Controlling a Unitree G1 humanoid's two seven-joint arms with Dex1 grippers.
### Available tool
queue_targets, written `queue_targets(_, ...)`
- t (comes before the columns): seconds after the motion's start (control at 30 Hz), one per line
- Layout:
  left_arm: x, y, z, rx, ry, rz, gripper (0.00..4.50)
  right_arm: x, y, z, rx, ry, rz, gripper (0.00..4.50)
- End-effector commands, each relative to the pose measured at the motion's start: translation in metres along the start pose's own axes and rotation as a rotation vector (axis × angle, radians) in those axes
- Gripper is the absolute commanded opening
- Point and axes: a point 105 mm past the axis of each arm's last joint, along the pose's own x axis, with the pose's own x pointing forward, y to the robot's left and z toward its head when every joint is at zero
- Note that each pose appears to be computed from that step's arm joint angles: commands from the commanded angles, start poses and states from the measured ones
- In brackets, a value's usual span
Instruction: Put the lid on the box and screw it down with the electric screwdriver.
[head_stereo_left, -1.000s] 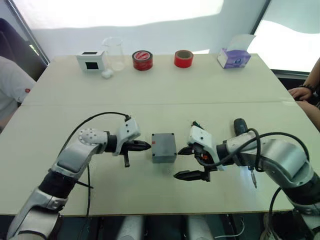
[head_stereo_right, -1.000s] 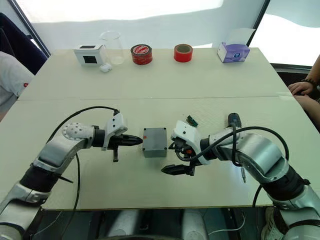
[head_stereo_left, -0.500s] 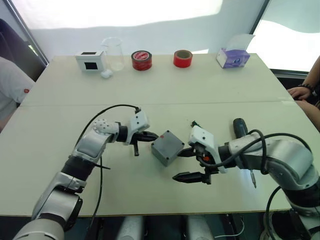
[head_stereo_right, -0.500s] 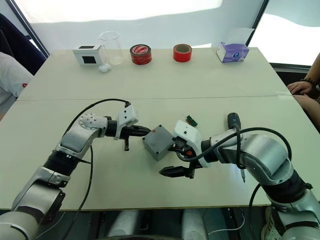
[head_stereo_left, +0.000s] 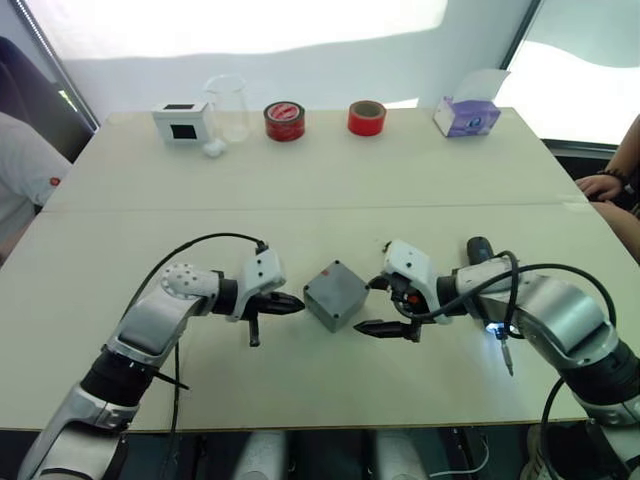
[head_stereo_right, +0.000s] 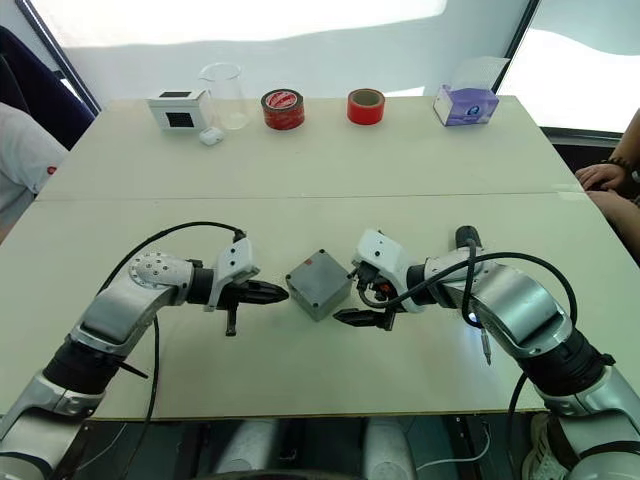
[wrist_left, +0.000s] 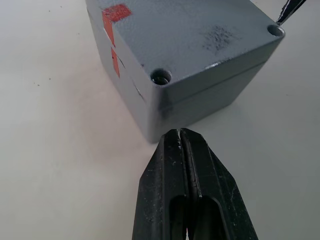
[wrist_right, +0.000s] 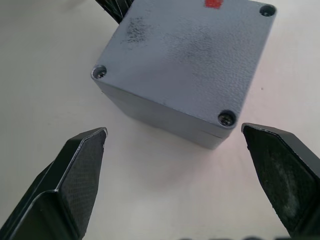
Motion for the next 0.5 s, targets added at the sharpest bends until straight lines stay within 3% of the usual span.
queue_targets(0.03, 0.002, 0.005, 0.012, 0.039, -0.029, 0.025, 0.00, -0.001, 0.010, 0.011, -0.038, -0.036, 0.044, 4.43)
queue_targets(0.2, 0.002, 0.014, 0.015, 0.053, -0.048, 0.065, 0.00, 0.000, 0.027, 0.012, -0.004, -0.057, 0.093, 4.43)
queue_targets(0.5, 0.002, 0.014, 0.015, 0.052, -0.052, 0.057, 0.00, 0.001, 0.030, 0.010, 0.024, -0.060, 0.078, 4.43)
